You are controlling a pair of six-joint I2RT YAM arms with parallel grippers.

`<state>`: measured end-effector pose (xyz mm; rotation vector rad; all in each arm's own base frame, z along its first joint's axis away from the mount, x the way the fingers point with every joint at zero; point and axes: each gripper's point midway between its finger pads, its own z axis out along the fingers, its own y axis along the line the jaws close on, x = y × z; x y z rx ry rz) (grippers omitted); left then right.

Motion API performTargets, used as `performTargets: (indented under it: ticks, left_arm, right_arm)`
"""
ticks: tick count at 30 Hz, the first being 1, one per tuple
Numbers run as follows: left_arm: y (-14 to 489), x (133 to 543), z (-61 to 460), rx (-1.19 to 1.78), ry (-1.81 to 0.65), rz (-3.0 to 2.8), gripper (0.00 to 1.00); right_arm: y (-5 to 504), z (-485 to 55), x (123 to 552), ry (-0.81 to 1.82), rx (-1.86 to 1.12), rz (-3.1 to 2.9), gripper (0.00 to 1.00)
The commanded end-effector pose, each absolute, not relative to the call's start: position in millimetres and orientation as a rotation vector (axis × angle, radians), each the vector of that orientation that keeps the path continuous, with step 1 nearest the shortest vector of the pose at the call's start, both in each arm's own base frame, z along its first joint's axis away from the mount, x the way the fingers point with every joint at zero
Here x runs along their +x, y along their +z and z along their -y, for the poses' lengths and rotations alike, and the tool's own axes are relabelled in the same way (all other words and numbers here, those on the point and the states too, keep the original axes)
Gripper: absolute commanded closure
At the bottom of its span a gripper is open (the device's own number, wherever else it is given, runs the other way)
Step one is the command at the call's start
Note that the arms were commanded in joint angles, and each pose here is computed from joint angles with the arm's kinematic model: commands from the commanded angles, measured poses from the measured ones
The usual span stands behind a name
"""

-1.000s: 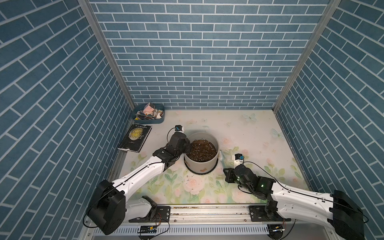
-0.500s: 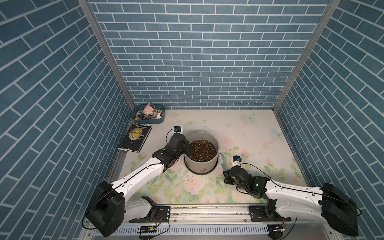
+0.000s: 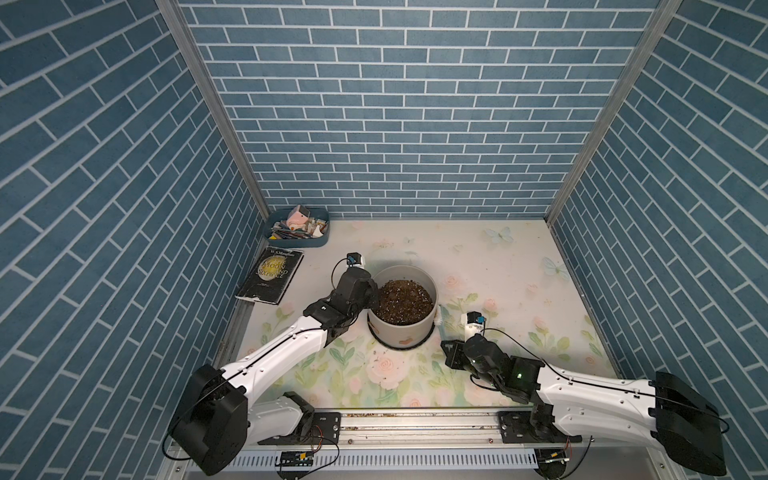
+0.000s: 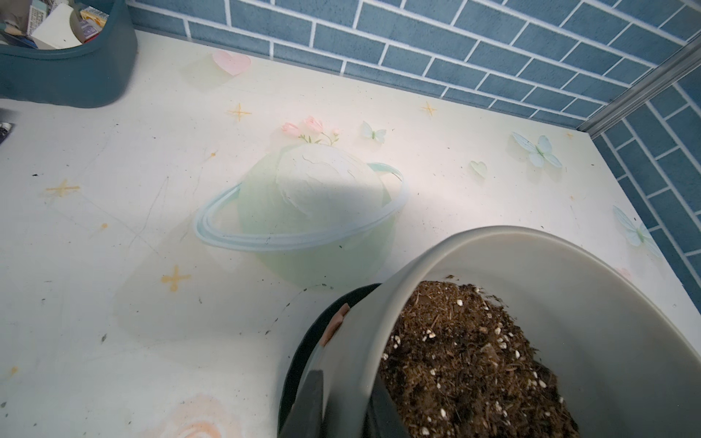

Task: Scrub the dried mud off the ceramic pot
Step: Brush off the soil from the pot.

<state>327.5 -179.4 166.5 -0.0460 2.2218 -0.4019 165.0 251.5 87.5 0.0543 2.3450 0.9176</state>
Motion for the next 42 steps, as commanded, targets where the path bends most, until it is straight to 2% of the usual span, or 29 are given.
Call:
performTargets:
  ticks: [1, 15, 23, 32, 36, 39, 40, 42]
  left_arm:
    - [160.3, 314.3, 188.9, -0.027, -0.451, -2.258, 1.0]
    - [158.5, 314.3, 186.0, -0.041, -0.418, -2.263, 1.0]
    - [158.6, 313.5, 183.8, -0.044, -0.406, -2.264, 1.0]
    - [161.7, 314.1, 182.8, -0.043, -0.398, -2.259, 1.0]
    - [164.1, 315.6, 183.9, -0.043, -0.4, -2.257, 1.0]
    - [167.4, 317.8, 184.7, -0.045, -0.397, -2.252, 1.0]
    - [168.1, 318.6, 184.9, -0.045, -0.396, -2.25, 0.96]
    - [169.1, 320.1, 184.9, -0.05, -0.392, -2.249, 0.79]
  right_arm:
    - [116.3, -266.2, 161.5, 1.069, 0.042, -2.26, 1.0]
    - [122.9, -244.2, 165.4, 1.014, 0.098, -2.236, 1.0]
    - [116.5, -213.6, 174.4, 0.921, 0.174, -2.249, 1.0]
    - [72.7, -156.0, 177.3, 0.676, 0.304, -2.416, 1.0]
    - [39.0, -127.8, 170.7, 0.357, 0.275, -2.61, 1.0]
    - [33.8, -118.9, 171.4, 0.205, 0.236, -2.662, 1.0]
    - [37.2, -117.6, 173.8, 0.182, 0.228, -2.655, 1.0]
    - [52.2, -120.3, 181.2, 0.188, 0.21, -2.618, 1.0]
